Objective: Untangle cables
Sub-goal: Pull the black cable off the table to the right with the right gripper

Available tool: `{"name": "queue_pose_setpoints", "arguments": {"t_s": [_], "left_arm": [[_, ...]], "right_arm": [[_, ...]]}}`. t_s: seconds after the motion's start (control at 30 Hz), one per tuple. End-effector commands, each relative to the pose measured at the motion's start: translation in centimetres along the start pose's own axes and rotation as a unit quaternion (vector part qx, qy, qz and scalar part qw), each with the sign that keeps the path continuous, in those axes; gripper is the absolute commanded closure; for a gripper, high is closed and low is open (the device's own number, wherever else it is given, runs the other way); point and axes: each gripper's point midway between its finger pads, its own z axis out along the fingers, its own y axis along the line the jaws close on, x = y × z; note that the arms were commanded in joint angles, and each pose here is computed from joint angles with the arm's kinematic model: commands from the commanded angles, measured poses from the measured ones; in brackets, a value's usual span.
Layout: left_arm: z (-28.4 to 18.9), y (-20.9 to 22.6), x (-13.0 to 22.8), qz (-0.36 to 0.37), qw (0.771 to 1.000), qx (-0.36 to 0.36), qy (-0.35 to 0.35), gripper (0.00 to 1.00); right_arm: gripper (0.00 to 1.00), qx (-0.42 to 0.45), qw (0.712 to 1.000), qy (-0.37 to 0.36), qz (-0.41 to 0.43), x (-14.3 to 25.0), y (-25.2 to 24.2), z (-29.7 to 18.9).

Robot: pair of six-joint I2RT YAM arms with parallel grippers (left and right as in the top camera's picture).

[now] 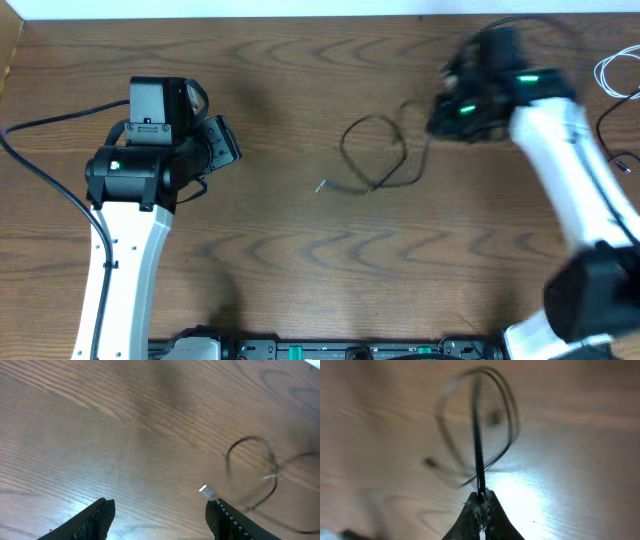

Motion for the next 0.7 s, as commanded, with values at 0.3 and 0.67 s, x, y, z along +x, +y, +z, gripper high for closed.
{"name": "queue_pose_setpoints", "arguments": {"t_s": [0.3, 0.67], "left_arm": [[-0.3, 0.0, -0.3, 0.005, 1.000, 0.003, -0.007, 0.36], [-0.4, -0.2, -0.7, 0.005, 1.000, 0.006, -0.015, 0.36]], "right_arm": [[0.99, -0.054, 0.957, -0.255, 0.127, -10.0, -9.2, -17.1], [0.99, 0.134, 0.873, -0.438, 0.166, -12.2, -17.3, -32.0]]}}
